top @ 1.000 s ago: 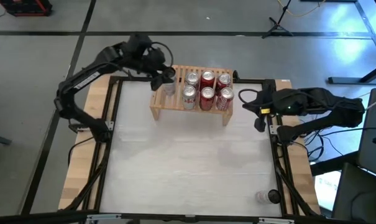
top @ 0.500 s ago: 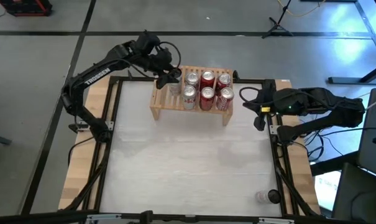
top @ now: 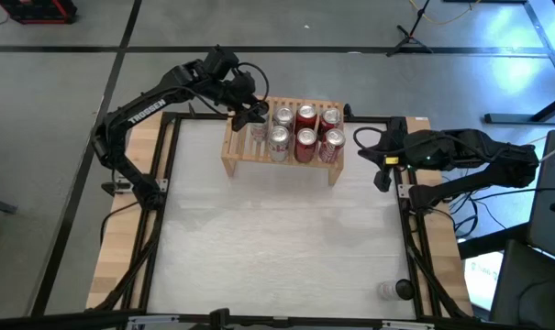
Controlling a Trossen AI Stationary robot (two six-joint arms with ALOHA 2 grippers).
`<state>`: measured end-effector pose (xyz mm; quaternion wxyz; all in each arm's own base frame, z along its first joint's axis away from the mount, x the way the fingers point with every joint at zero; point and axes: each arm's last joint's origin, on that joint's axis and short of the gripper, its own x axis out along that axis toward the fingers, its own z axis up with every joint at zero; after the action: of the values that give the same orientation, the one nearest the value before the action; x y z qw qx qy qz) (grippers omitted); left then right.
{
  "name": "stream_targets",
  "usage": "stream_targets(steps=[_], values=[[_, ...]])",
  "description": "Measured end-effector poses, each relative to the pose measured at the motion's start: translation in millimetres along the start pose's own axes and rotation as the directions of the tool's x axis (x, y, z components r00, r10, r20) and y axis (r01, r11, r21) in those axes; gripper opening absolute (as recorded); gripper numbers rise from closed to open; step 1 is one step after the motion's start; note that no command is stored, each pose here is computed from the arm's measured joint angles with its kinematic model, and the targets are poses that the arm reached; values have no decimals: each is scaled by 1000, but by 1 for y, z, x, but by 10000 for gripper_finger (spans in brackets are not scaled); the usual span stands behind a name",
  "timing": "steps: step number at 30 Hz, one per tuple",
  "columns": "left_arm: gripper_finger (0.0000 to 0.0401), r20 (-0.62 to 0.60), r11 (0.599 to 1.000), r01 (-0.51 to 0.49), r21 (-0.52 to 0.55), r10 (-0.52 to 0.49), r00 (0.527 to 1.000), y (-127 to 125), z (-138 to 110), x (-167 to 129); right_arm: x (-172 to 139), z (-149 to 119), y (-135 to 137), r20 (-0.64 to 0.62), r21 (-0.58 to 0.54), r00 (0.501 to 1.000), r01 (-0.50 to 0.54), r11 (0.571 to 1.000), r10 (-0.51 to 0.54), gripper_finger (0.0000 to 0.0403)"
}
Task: Place canned beverage on shelf
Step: Put the top white and pink soda can on the shelf
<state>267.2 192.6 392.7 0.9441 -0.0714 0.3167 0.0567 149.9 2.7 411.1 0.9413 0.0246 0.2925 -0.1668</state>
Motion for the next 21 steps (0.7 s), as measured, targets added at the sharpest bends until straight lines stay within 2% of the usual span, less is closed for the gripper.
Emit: stream_targets(steps=[7, 13, 21], values=[[240, -2, 1000, -7, 0, 7, 1000, 0, 0, 0, 0, 2, 0, 16, 4, 1000, -2, 1000, 2, 12], [240, -27, 995, -96, 14, 96, 995, 2, -1, 0, 0, 2, 0, 15, 4, 1000, -3, 1000, 3, 12], [268, -36, 999, -38, 11, 39, 999, -1, -2, 1, 0, 2, 0, 15, 3, 1000, -4, 1000, 4, 12]])
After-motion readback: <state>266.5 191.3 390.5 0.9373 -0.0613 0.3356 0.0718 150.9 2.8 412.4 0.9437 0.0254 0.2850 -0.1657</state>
